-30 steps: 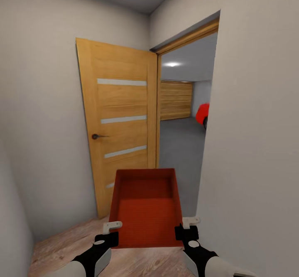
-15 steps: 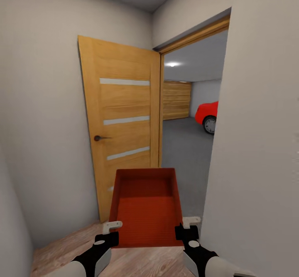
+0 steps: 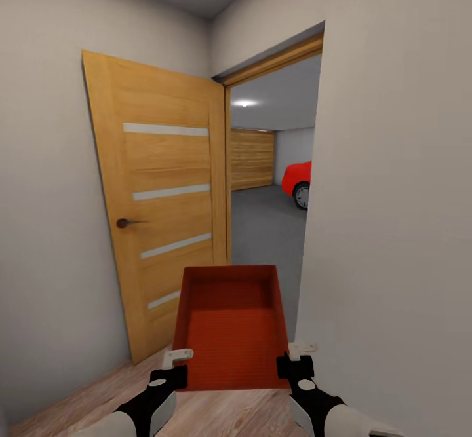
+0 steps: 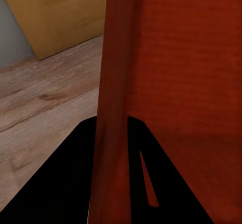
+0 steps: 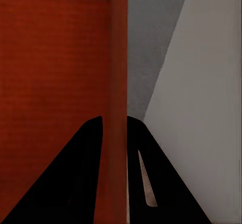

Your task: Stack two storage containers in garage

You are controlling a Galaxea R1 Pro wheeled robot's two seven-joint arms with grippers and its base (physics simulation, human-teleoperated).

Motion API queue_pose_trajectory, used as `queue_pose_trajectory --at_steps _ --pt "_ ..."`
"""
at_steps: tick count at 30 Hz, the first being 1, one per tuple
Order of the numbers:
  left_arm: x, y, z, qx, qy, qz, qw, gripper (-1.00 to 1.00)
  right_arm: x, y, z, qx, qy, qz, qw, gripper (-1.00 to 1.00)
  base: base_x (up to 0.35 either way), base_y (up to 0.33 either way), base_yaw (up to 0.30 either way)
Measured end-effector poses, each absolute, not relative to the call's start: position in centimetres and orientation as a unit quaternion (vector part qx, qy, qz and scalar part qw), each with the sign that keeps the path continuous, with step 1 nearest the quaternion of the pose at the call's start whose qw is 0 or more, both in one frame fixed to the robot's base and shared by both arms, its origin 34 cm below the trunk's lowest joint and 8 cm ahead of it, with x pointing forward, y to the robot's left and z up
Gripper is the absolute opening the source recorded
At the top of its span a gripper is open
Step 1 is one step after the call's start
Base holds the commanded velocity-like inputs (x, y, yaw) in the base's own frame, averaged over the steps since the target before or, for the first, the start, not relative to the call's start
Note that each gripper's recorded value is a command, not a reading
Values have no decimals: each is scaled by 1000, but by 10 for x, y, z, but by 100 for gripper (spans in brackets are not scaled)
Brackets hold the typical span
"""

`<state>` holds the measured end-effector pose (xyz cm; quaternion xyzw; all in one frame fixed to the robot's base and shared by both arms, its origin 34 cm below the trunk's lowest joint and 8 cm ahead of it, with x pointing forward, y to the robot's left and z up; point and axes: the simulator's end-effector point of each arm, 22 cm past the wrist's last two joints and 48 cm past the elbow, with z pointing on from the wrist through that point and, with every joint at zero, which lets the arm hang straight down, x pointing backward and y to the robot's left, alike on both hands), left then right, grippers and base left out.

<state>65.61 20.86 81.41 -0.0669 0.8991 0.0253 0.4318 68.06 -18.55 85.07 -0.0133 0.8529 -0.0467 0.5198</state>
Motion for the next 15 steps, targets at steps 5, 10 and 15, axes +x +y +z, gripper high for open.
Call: queue_pose_trajectory --at_steps 5,10,15 --pt "656 209 814 -67 899 25 433 -100 681 -185 851 -13 853 -46 520 -100 304 0 -8" --pt "656 209 815 -67 899 25 433 -100 681 -185 851 -13 852 -46 521 -100 314 0 -1" --pt "656 209 815 -67 899 25 433 -100 681 -186 851 -14 852 -46 521 -100 315 0 0"
